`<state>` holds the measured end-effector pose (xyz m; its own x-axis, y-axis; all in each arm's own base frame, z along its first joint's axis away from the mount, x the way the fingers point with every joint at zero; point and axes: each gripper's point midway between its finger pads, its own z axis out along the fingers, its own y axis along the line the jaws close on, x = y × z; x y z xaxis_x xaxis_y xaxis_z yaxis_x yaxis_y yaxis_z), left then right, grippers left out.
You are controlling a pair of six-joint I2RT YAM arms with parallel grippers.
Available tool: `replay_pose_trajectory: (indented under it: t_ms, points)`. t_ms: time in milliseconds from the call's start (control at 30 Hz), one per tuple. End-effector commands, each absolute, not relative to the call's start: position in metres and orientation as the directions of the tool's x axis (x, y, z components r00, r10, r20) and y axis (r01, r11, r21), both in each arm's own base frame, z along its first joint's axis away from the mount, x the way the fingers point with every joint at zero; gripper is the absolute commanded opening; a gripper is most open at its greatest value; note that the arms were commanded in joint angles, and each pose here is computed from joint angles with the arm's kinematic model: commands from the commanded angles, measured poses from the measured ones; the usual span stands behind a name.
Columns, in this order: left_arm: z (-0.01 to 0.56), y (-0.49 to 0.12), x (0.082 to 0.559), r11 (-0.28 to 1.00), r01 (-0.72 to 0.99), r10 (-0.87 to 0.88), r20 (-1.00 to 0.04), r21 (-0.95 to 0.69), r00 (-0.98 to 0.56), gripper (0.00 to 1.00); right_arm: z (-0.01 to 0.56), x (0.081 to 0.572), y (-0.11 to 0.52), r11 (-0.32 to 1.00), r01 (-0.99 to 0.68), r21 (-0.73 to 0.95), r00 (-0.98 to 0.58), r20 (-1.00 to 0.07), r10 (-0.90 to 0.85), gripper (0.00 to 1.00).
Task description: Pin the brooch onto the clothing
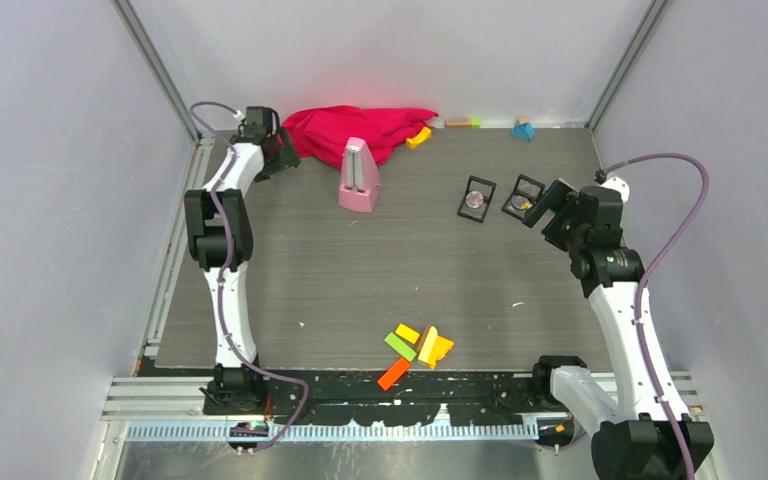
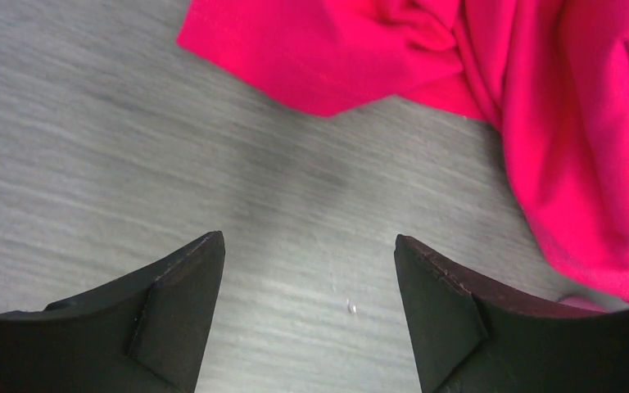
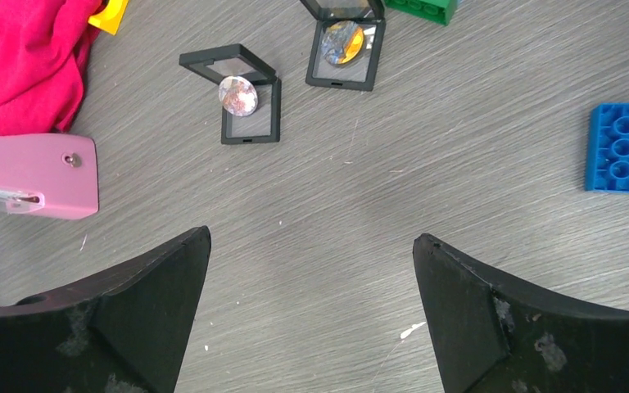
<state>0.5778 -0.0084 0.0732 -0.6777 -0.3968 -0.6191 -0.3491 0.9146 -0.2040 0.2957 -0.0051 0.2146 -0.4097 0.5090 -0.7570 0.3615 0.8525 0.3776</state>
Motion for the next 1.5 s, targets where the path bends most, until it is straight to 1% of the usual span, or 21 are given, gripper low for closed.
replay_pose_trajectory:
  t_ms: [0,467,567,600,700,767,833,867,900,1033,1167,1300,1333,1467]
  points:
    - [0.069,0.006,0.602,0.922,-0.356,-0.362,-0.658,-0.151,-0.660,0.78,0.221,0.304,0.003,0.858,0.320,0.402,-0.420,-0.752,0.508,0.98]
    - [0.050,0.014,0.635,0.938,-0.332,-0.306,-0.692,-0.101,-0.654,0.76,0.201,0.312,0.007,0.857,0.330,0.396,-0.483,-0.709,0.514,0.97]
    - [0.045,0.013,0.641,0.942,-0.322,-0.297,-0.696,-0.100,-0.654,0.71,0.199,0.312,0.012,0.855,0.317,0.409,-0.499,-0.695,0.518,0.97]
    - [0.042,0.013,0.642,0.943,-0.319,-0.294,-0.696,-0.097,-0.655,0.66,0.198,0.313,0.013,0.855,0.313,0.413,-0.504,-0.691,0.518,0.96]
    - [0.039,0.014,0.647,0.941,-0.324,-0.295,-0.703,-0.096,-0.647,0.44,0.199,0.314,0.014,0.854,0.311,0.416,-0.506,-0.689,0.520,0.96]
    - [0.042,0.017,0.650,0.937,-0.337,-0.297,-0.718,-0.093,-0.629,0.24,0.200,0.314,0.014,0.853,0.313,0.417,-0.505,-0.688,0.521,0.96]
    - [0.053,0.020,0.653,0.934,-0.346,-0.296,-0.742,-0.093,-0.601,0.08,0.200,0.314,0.014,0.854,0.313,0.416,-0.506,-0.688,0.520,0.96]
    - [0.068,0.022,0.655,0.934,-0.344,-0.293,-0.764,-0.098,-0.575,0.02,0.200,0.313,0.014,0.854,0.315,0.414,-0.507,-0.687,0.520,0.96]
    - [0.081,0.023,0.656,0.934,-0.343,-0.289,-0.783,-0.103,-0.551,0.00,0.200,0.313,0.014,0.854,0.316,0.413,-0.507,-0.687,0.520,0.96]
    - [0.152,0.030,0.652,0.930,-0.346,-0.272,-0.865,-0.123,-0.422,0.00,0.200,0.313,0.014,0.854,0.317,0.412,-0.510,-0.685,0.520,0.96]
    - [0.233,0.032,0.631,0.935,-0.325,-0.248,-0.921,-0.146,-0.300,0.00,0.204,0.314,0.018,0.852,0.299,0.430,-0.512,-0.681,0.523,0.95]
    - [0.302,0.025,0.598,0.951,-0.259,-0.230,-0.948,-0.170,-0.222,0.00,0.208,0.312,0.023,0.851,0.273,0.448,-0.518,-0.677,0.523,0.94]
    - [0.329,0.023,0.583,0.953,-0.244,-0.229,-0.955,-0.181,-0.189,0.00,0.210,0.311,0.024,0.851,0.267,0.452,-0.515,-0.680,0.523,0.94]
    - [0.399,0.024,0.524,0.953,-0.224,-0.227,-0.970,-0.204,-0.082,0.00,0.216,0.307,0.028,0.851,0.241,0.467,-0.510,-0.685,0.520,0.93]
